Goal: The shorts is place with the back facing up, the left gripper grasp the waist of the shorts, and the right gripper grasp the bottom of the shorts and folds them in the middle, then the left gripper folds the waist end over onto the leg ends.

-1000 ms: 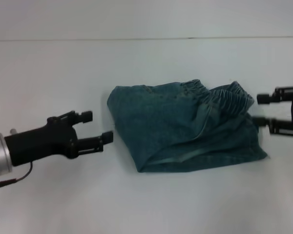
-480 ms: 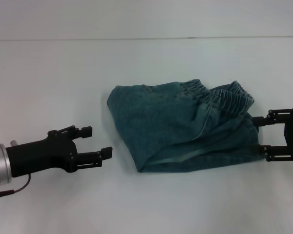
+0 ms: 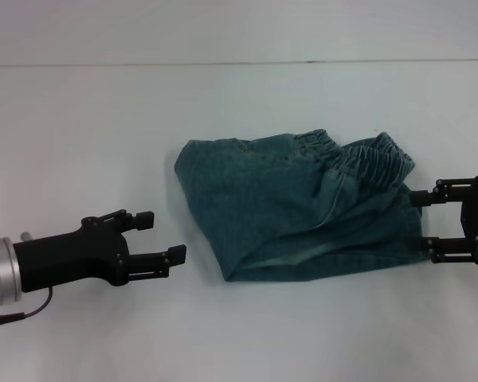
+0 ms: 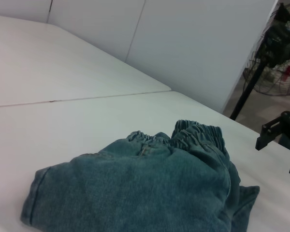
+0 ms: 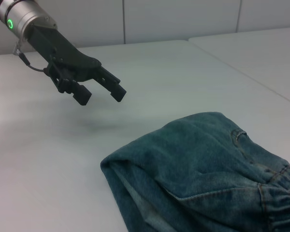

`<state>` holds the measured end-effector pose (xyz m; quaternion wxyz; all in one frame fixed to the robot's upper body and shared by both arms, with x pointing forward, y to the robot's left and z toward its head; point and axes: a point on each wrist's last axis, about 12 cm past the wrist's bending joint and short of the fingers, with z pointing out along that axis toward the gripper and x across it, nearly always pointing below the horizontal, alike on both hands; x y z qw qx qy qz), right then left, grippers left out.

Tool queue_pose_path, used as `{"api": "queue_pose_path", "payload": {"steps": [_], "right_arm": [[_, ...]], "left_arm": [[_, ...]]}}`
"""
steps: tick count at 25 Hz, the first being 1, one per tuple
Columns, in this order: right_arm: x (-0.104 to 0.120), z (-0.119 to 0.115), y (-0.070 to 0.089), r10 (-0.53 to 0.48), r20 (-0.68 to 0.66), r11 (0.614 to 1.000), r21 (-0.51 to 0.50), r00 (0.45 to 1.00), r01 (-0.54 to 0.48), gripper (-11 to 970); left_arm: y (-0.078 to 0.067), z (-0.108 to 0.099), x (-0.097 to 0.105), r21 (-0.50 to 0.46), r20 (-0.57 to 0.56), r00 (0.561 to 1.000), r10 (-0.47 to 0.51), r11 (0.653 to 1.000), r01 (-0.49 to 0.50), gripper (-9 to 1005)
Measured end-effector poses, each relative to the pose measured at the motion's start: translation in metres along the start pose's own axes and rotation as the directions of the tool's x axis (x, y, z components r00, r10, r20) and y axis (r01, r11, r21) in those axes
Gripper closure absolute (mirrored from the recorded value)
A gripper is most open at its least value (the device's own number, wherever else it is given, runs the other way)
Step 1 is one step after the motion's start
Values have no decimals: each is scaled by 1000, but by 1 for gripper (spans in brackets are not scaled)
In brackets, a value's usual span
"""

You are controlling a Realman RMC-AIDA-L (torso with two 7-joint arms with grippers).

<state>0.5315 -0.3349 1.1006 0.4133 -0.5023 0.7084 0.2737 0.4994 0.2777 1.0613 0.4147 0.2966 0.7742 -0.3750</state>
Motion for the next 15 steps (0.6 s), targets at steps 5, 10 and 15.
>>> {"api": "queue_pose_path", "payload": {"steps": [5,10,15], "right_arm": [[1,0,1,1,0,1000,0,1000,-1,253],[1,0,0,3,-2,1000,5,1000,-3,253],[2,0,0,3,-5,1000,10,1000,-3,253]], "left_arm": [[-1,2,-1,8,-5,1000,4,1000,-4,62],[-1,3,-2,13,-11,1000,7,1000,-7,62],[-1,4,-2,16,-14,1000,7,1000,-7,62]]}}
